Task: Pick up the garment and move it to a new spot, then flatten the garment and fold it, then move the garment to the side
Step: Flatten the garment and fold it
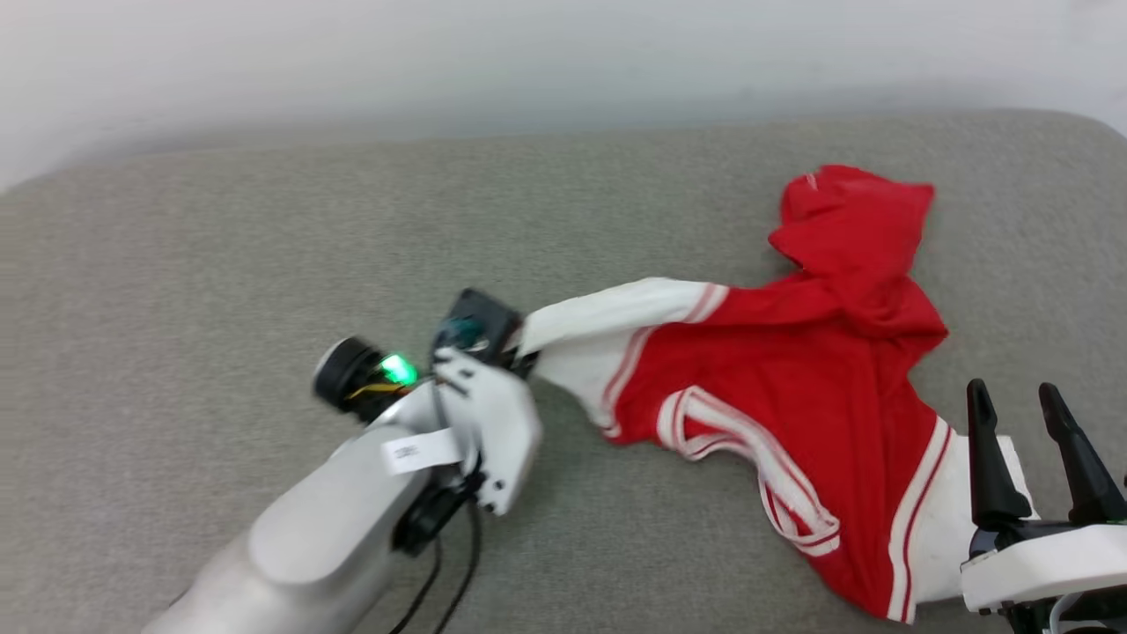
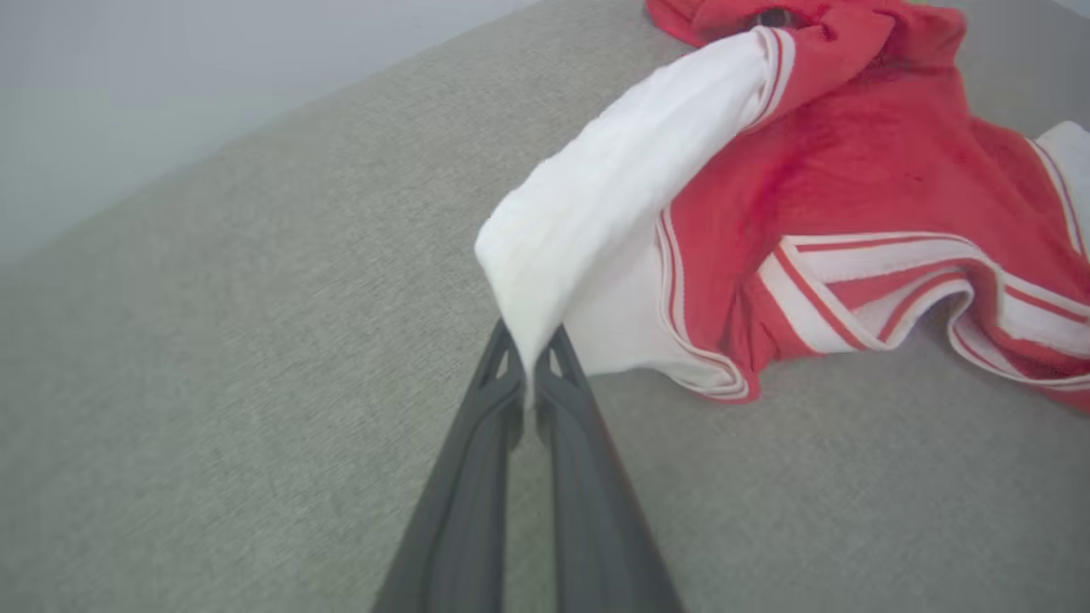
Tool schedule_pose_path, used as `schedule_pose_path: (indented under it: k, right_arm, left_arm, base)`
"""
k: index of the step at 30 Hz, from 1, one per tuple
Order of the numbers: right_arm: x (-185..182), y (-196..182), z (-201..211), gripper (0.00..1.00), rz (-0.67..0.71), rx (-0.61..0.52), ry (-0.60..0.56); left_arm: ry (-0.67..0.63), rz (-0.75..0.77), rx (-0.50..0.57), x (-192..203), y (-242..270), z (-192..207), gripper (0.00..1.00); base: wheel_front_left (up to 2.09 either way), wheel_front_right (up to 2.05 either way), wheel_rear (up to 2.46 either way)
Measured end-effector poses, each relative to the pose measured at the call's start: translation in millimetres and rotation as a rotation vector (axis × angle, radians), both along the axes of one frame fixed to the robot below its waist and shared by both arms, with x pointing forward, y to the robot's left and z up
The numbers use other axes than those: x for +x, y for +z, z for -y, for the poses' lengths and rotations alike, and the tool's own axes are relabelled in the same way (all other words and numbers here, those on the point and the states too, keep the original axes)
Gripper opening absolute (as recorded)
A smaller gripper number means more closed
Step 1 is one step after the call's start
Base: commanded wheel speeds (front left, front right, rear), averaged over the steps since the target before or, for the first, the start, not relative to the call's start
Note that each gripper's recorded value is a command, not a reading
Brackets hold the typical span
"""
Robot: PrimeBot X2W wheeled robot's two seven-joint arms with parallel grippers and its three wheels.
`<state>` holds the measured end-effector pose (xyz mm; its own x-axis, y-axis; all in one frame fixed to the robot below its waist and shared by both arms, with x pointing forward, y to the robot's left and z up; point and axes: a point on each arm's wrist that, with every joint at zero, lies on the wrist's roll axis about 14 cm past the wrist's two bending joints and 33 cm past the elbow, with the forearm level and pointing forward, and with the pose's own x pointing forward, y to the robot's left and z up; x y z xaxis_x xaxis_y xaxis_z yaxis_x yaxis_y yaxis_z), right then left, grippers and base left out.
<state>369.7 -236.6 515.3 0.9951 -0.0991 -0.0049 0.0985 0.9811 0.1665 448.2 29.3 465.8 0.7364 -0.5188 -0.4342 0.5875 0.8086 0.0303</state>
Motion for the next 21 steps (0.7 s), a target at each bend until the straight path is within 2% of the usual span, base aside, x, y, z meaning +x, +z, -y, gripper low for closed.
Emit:
schedule_pose_path:
  k: [7,13,18,21]
  right_arm:
    - [3.0,6.2,-15.2,1.0,0.007,-0.001,0.05]
    - [-0.1,8.2,-20.2,1.0,0.006,0.002,0.067]
    - [-7.7,7.6,-21.1,1.0,-0.001,0.008,0.071]
    - [-9.0,7.6,-23.1,1.0,-0.006,0.011,0.079]
  left_arm:
    - [0.28,-0.035,-0.025,-25.4,-9.9,-89.8,0.0]
    - [0.531,-0.116,-0.062,-68.7,-32.3,-155.2,0.0]
    - [0.68,-0.221,-0.108,-120.9,-59.2,-178.4,0.0]
    - [0.711,-0.265,-0.133,-140.9,-69.9,-177.8,0.0]
  base:
    - [0.0,0.0,0.0]
    - [0.0,0.0,0.0]
    - [0.0,0.0,0.0]
    - [0.0,0.0,0.0]
